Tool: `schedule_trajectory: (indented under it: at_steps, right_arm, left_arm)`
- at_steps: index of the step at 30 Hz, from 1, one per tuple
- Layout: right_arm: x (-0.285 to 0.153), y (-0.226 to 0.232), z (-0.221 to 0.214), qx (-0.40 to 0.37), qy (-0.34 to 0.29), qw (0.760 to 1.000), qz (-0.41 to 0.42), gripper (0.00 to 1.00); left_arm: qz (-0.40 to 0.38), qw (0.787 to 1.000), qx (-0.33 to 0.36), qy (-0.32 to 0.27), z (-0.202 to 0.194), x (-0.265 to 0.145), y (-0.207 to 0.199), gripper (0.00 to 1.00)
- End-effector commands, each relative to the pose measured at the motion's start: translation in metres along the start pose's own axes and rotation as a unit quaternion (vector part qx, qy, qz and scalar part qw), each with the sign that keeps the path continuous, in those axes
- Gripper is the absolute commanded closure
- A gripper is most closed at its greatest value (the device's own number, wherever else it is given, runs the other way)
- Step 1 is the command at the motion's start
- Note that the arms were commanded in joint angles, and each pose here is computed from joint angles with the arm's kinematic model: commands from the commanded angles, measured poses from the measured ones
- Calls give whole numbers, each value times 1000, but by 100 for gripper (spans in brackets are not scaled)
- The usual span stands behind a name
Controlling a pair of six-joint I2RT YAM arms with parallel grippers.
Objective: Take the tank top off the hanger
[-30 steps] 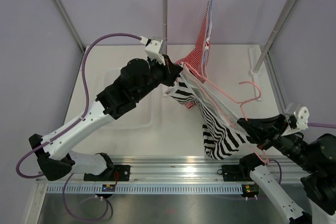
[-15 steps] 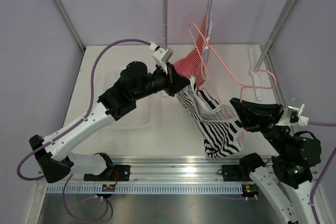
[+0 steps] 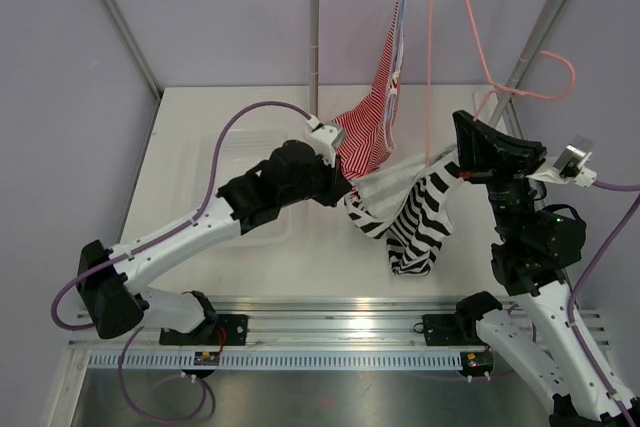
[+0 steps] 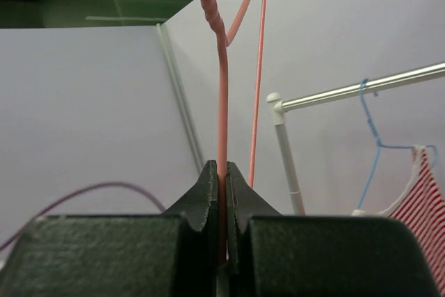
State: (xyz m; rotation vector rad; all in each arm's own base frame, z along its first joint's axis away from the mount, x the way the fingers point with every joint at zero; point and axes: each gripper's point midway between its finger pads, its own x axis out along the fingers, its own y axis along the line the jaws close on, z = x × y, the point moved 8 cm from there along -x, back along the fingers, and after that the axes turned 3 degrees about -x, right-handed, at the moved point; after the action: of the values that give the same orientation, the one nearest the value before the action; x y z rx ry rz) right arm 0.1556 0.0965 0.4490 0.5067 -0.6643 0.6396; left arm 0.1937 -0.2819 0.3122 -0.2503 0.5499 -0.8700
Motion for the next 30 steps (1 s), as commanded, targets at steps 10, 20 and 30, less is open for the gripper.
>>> schedule_trajectory:
  at_steps: [10,20,30]
  right_arm:
    - [13,-25,62,-77,-149,971,-169,100]
    - [-8,-27,85,-158,-7,952,-262,100]
    - [-60,-23,56,-147,340,872,-320,100]
  left_arm:
    - [193,977,33,79,-97,37,52,100]
    - [245,969,-7,-46,-45,-13,42,100]
    - [288,956,-15,-52,-7,-42,43,100]
